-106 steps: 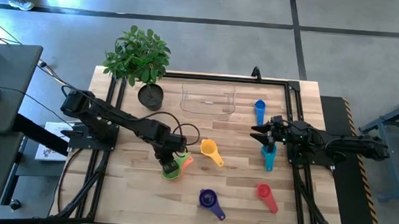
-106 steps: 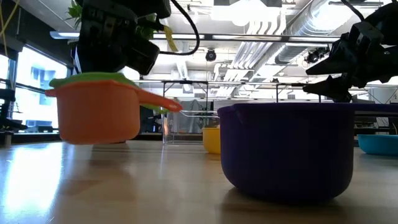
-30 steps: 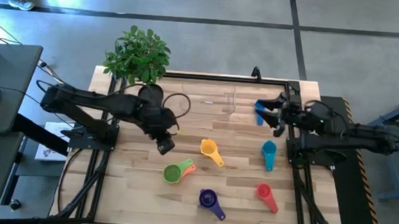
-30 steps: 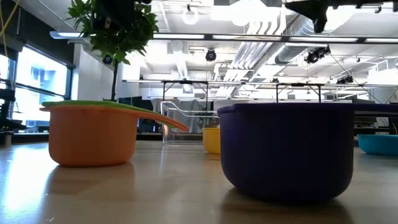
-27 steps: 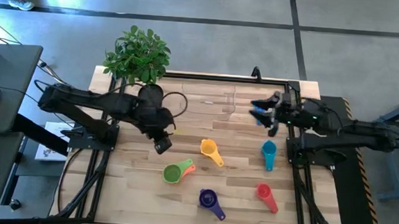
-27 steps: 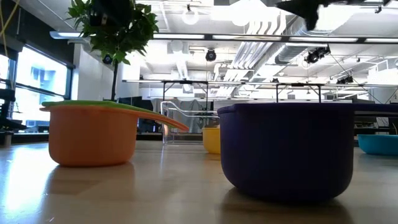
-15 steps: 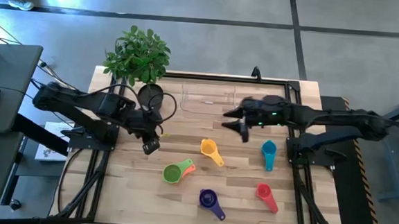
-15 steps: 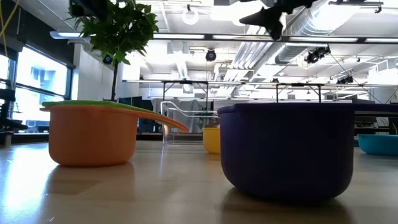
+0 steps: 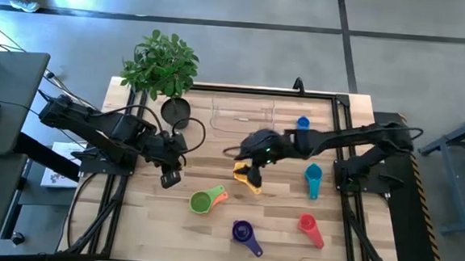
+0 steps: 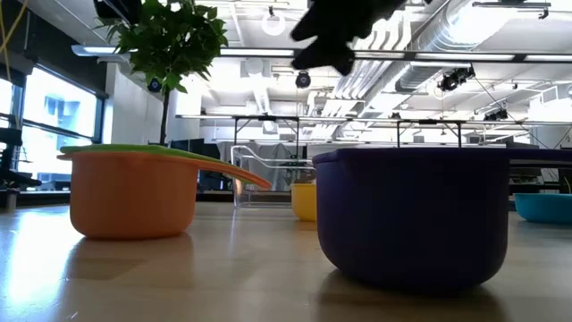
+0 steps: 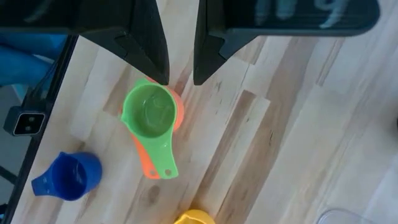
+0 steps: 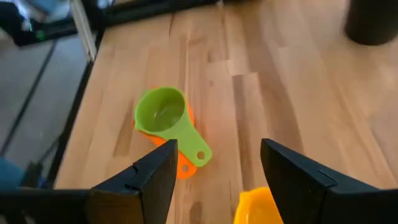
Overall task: Nest measuring cups in basket
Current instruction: Stack the green measuring cup on top of the orange measuring cup
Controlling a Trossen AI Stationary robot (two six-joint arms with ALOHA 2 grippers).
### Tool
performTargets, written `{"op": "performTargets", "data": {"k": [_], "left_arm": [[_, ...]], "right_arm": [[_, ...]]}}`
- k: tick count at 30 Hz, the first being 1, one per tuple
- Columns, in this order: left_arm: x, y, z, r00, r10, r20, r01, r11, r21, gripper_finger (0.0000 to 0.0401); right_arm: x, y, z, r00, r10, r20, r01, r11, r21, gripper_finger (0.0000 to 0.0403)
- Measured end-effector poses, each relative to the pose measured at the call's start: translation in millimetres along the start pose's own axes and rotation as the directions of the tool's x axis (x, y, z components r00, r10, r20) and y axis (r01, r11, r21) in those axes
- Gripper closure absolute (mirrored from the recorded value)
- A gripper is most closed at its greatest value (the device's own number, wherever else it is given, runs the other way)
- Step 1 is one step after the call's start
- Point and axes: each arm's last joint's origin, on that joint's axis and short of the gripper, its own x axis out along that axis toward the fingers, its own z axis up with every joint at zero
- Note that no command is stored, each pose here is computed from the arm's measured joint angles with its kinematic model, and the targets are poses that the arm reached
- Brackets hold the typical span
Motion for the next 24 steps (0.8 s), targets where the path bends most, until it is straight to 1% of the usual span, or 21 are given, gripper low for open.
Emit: {"op": "performTargets", "data": {"k": [2,6,8,11,15,17,20,24], "left_arm": [[-0.2,-0.6,-0.6,1.0,-0.001,-0.001,0.001,1.0,0.004,0.0339],[-0.3,-1.0,-0.8,1.0,-0.003,-0.001,0.003,1.0,-0.002,0.0339],[-0.3,-1.0,-0.8,1.0,-0.004,-0.002,0.004,1.0,-0.008,0.0339],[-0.2,-1.0,-0.6,1.0,-0.004,-0.001,0.004,1.0,-0.029,0.0339],[-0.2,-1.4,0.0,1.0,-0.006,0.006,0.007,0.995,-0.095,0.0339],[-0.2,-1.4,-0.2,1.0,-0.007,0.006,0.007,0.992,-0.123,0.0339],[-0.5,-2.9,-1.5,1.0,-0.011,0.004,0.011,0.991,-0.137,0.0339],[-0.6,-4.0,-2.6,1.0,-0.013,0.001,0.013,0.988,-0.157,0.0339]], "right_arm": [[12.1,5.1,2.2,1.0,0.004,-0.022,-0.005,1.0,-0.026,0.0183],[27.2,18.9,14.7,0.999,0.023,-0.033,-0.026,0.996,-0.087,0.0183],[31.8,25.8,18.4,0.997,0.027,-0.07,-0.036,0.99,-0.133,0.0183],[37.3,35.9,26.3,0.994,0.022,-0.108,-0.044,0.976,-0.214,0.0183],[46.4,47.7,33.4,0.993,0.005,-0.116,-0.043,0.944,-0.327,0.0183],[54.0,53.0,32.9,0.992,0.012,-0.125,-0.058,0.926,-0.372,0.0183],[66.0,59.1,25.8,0.987,0.018,-0.157,-0.084,0.902,-0.423,0.0183],[80.0,63.3,14.6,0.98,0.01,-0.2,-0.105,0.877,-0.469,0.0183]]}}
